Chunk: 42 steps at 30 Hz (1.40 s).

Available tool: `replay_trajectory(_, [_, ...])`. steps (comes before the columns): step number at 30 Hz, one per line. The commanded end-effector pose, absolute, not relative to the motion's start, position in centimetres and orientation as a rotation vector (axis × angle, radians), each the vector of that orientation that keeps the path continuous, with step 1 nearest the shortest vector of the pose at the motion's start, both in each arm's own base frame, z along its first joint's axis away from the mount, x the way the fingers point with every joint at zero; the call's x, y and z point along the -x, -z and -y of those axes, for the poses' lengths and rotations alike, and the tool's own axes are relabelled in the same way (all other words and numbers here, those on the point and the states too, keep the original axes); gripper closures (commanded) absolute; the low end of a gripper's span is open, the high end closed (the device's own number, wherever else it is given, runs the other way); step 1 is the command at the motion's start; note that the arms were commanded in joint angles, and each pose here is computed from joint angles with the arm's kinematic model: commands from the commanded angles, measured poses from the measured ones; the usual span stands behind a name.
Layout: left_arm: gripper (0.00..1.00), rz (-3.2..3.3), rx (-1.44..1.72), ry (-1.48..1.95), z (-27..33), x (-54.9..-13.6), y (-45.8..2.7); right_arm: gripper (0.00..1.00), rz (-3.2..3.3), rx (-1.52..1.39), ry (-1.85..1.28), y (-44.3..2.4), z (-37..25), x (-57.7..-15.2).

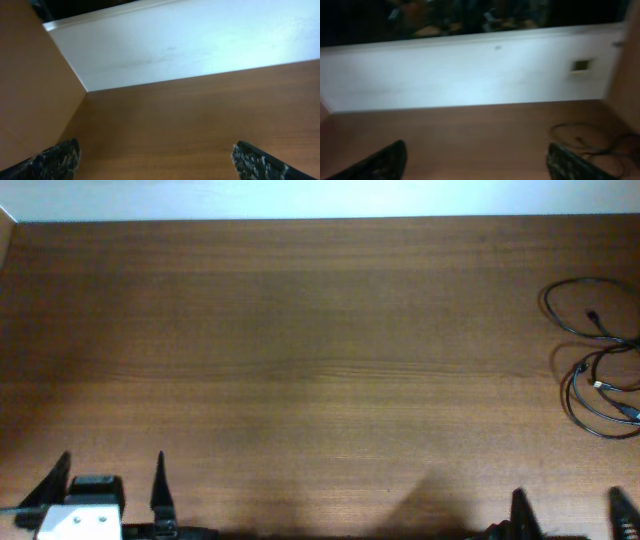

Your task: Untangle cables

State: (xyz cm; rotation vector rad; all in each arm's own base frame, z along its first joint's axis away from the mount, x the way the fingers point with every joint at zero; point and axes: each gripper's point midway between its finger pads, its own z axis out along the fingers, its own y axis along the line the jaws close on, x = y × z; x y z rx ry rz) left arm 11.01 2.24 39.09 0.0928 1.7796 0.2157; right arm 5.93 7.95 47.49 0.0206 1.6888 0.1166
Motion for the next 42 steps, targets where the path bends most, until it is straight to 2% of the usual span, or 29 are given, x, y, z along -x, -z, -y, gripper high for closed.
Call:
replay_trajectory(1, [0.01, -1.731, 0.003, -0.201, -3.1, -9.3, -40.7, 0.17, -1.642, 0.141, -0.192, -46.7, -11.1, -2.7])
replay_trajectory(5, [0.01, -1.69, 0.124, -0.226, -4.7, -7.7, -42.1, 0.15, -1.564, 0.16, -0.133, -46.2, -12.0, 1.7])
replay_trajectory(6, [0.01, -1.669, 0.165, -0.24, -5.3, -7.0, -42.7, 0.07, -1.543, 0.179, -0.149, -46.1, -12.5, 3.2])
replay_trajectory(8, [0.01, -1.627, 0.277, -0.246, -6.7, -5.1, -43.6, 0.01, -1.524, 0.229, -0.188, -45.5, -13.2, 6.2])
replay_trajectory(11, [0.01, -1.594, 0.317, -0.242, -7.4, -3.2, -44.5, 0.01, -1.485, 0.329, -0.272, -45.1, -14.1, 9.0])
replay_trajectory(14, [0.01, -1.553, 0.322, -0.228, -7.6, -1.3, -45.5, 0.01, -1.47, 0.346, -0.279, -44.9, -13.6, 9.8])
replay_trajectory(17, [0.01, -1.527, 0.328, -0.222, -7.7, -0.5, -46.1, 0.01, -1.534, 0.24, -0.185, -44.3, -10.8, 7.7])
replay_trajectory(20, [0.01, -1.531, 0.338, -0.212, -7.8, -0.5, -46.0, 0.01, -1.637, 0.271, -0.128, -42.6, -9.7, 4.6])
replay_trajectory(25, [0.01, -1.532, 0.338, -0.213, -7.8, -0.5, -46.0, 0.01, -1.82, 0.272, -0.223, -36.8, -8.0, -5.6])
replay_trajectory(32, [0.01, -1.532, 0.338, -0.213, -7.8, -0.5, -46.0, 0.01, -1.921, 0.174, -0.27, -26.7, -4.3, -16.4])
replay_trajectory(35, [0.01, -1.533, 0.33, -0.206, -7.8, -0.6, -46.0, 0.01, -1.998, 0.09, -0.387, -22.3, -4.2, -17.8])
replay_trajectory(37, [0.01, -1.535, 0.321, -0.196, -7.7, -0.6, -46.0, 0.01, -1.923, 0.242, -0.382, -22.5, -5.0, -18.7])
replay_trajectory(40, [0.01, -1.542, 0.3, -0.184, -7.7, -0.8, -45.9, 0.01, -1.757, 0.654, -0.243, -23.0, -6.8, -18.3])
replay_trajectory(42, [0.01, -1.541, 0.301, -0.184, -7.7, -0.8, -45.9, 0.01, -1.725, 0.732, -0.246, -22.3, -7.4, -18.2])
